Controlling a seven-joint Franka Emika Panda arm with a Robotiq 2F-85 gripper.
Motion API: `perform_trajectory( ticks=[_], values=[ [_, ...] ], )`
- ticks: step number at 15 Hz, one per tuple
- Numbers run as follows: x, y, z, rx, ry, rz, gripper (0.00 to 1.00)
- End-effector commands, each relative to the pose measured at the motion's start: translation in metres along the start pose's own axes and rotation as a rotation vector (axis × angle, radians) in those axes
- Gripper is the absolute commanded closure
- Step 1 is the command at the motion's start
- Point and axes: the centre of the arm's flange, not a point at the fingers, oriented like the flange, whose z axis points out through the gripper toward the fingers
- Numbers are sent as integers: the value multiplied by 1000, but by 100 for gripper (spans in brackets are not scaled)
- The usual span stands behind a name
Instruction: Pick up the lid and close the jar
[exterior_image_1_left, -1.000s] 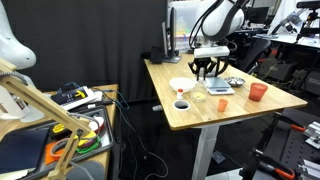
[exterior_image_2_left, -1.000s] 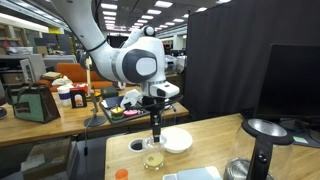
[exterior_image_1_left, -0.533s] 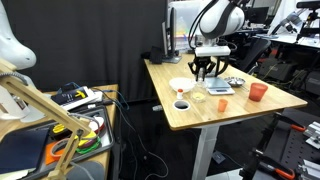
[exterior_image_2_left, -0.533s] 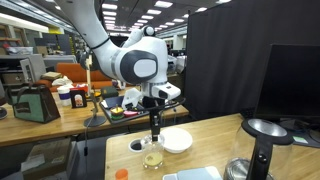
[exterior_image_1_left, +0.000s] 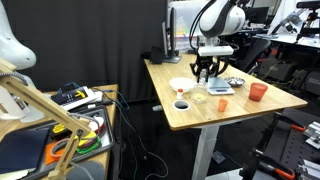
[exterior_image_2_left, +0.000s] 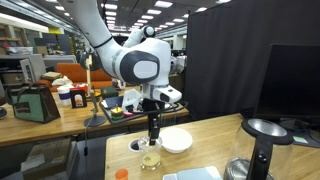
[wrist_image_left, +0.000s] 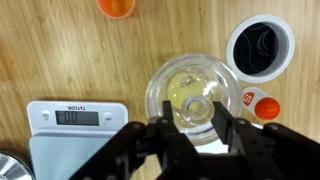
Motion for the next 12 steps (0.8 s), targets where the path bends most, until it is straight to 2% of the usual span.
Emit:
perform_trajectory(
  ticks=[1,3,4,5,6,10,12],
  values=[
    [-2,7,2,-3,-45,-51,23],
    [-7,12,3,-11,-55,-89,9],
    [-5,5,6,-16,-33,-56,27],
    [-6,6,7,-18,-37,-67,21],
    [-6,7,7,-19,-38,-73,0],
    [-23,23,-2,-22,-13,-104,0],
    [-35,33,-6,-28,-35,-112,0]
  ],
)
